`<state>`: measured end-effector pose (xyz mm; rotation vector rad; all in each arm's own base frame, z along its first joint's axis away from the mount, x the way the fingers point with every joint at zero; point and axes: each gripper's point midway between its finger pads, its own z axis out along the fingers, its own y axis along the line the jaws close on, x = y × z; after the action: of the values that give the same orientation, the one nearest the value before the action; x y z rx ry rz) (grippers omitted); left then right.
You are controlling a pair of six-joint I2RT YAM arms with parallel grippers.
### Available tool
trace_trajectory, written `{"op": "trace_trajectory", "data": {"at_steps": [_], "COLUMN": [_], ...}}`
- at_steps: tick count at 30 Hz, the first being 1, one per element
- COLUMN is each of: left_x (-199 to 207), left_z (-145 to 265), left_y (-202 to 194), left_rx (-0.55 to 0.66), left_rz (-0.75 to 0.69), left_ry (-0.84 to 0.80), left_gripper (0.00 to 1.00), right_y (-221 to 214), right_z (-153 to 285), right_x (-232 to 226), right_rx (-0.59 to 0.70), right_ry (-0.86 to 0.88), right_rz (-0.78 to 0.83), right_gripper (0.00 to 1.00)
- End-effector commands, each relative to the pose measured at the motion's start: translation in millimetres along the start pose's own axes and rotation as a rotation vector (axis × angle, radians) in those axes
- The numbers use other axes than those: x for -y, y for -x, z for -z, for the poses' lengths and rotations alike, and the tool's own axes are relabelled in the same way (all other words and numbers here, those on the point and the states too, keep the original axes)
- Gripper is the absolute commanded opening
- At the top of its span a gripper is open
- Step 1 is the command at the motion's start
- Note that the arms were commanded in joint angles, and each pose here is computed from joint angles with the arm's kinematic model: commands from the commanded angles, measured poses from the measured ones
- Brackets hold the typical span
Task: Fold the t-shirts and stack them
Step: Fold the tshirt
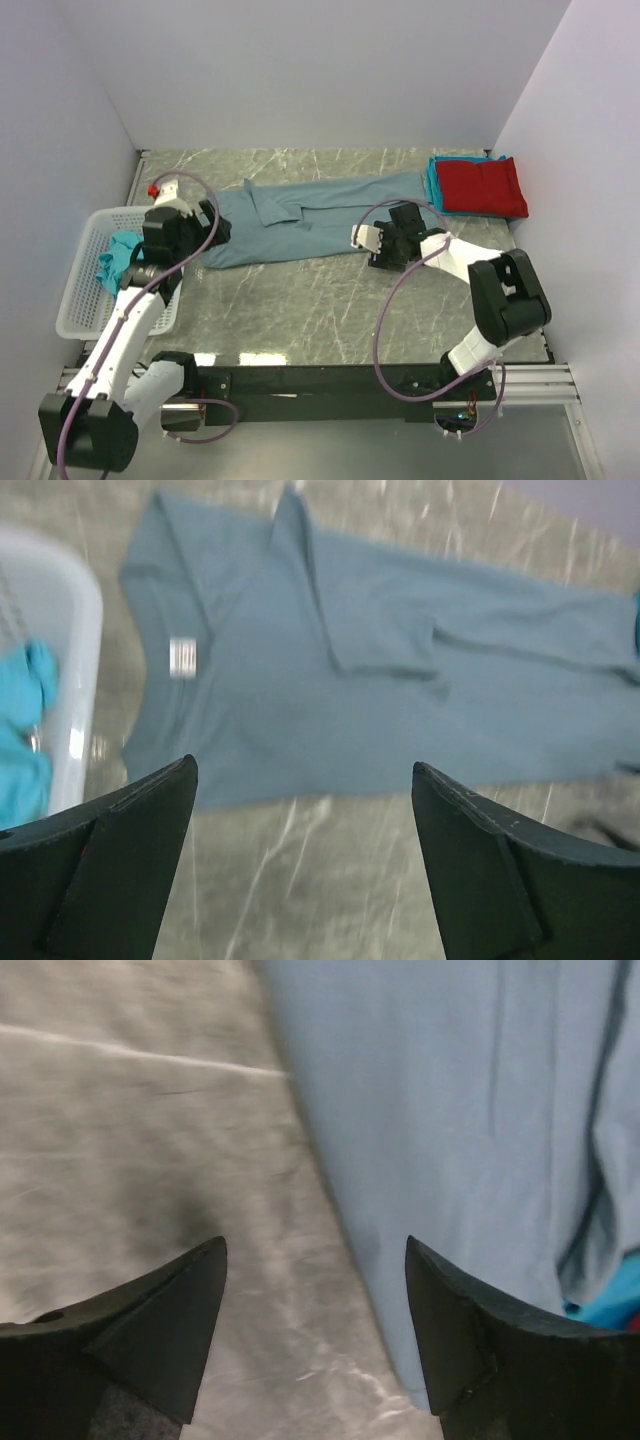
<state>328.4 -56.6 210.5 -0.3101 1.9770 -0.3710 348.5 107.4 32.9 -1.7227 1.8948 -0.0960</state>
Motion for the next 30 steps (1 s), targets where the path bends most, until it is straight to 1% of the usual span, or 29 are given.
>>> {"op": "trace_trajectory", "data": {"at_steps": [1, 3, 4, 5, 7, 9, 10, 12, 13, 14, 15, 16, 18, 19, 21, 22, 24, 26, 27, 29, 30], "left_x": [4, 0, -2, -3, -5, -4, -5, -5, -5, -6, -13, -14, -16, -16, -15, -15, -17, -15, -14, -12, -10], "left_z": [12, 13, 13, 13, 16, 22, 24, 29, 30, 31, 32, 33, 35, 35, 38, 38, 40, 40, 40, 40, 39], "left_y": [-17, -27, -29, -29, -23, -13, -9, -3, -4, -6, -7, -9, -14, -12, -8, -6, -2, -2, -3, -1, 0], "left_rx": [-0.015, -0.030, -0.035, -0.034, -0.023, -0.003, 0.009, 0.027, 0.027, 0.025, 0.035, 0.035, 0.034, 0.040, 0.056, 0.066, 0.077, 0.076, 0.075, 0.080, 0.084], "left_rz": [0.054, 0.067, 0.069, 0.067, 0.052, 0.030, 0.021, -0.002, -0.009, -0.016, -0.024, -0.025, -0.025, -0.028, -0.039, -0.042, -0.049, -0.052, -0.053, -0.053, -0.053], "left_ry": [-0.045, -0.037, -0.032, -0.024, -0.005, 0.000, 0.008, 0.010, 0.010, 0.011, 0.037, 0.040, 0.041, 0.036, 0.036, 0.039, 0.047, 0.040, 0.034, 0.023, 0.011], "left_gripper": [0.93, 0.92, 0.92, 0.92, 0.92, 0.92, 0.92, 0.92, 0.92, 0.92, 0.92, 0.92, 0.92, 0.92, 0.93, 0.93, 0.93, 0.93, 0.93, 0.93, 0.93], "right_y": [-2, -4, -4, -6, -6, -8, -4, -5, -3, -3, -4, -2, -3, -1, -2, 1, -1, 1, -2, 2, -7], "right_z": [-3, -11, -10, -12, -11, -14, -14, -17, -17, -19, -19, -20, -20, -20, -19, -15, -11, 3, 4, 19, 23], "right_x": [41, 38, 43, 45, 52, 49, 52, 47, 49, 46, 42, 43, 36, 35, 24, 19, -5, -22, -46, -65, -90], "right_rx": [-0.078, -0.099, -0.102, -0.120, -0.130, -0.152, -0.152, -0.172, -0.172, -0.180, -0.189, -0.187, -0.196, -0.192, -0.197, -0.187, -0.180, -0.167, -0.168, -0.152, -0.170], "right_ry": [-0.179, -0.164, -0.171, -0.185, -0.203, -0.175, -0.174, -0.143, -0.137, -0.119, -0.097, -0.087, -0.050, -0.039, 0.001, 0.012, 0.084, 0.119, 0.169, 0.177, 0.221], "right_rz": [-0.012, -0.026, -0.032, -0.032, -0.029, -0.027, -0.020, -0.003, 0.001, 0.005, 0.006, 0.010, 0.000, -0.001, 0.004, 0.008, 0.013, 0.018, 0.033, 0.041, 0.044], "right_gripper": [0.75, 0.71, 0.64, 0.62, 0.58, 0.55, 0.51, 0.46, 0.41, 0.37, 0.32, 0.21, 0.15, 0.10, 0.04, 0.04, 0.00, 0.00, 0.00, 0.00, 0.00]}}
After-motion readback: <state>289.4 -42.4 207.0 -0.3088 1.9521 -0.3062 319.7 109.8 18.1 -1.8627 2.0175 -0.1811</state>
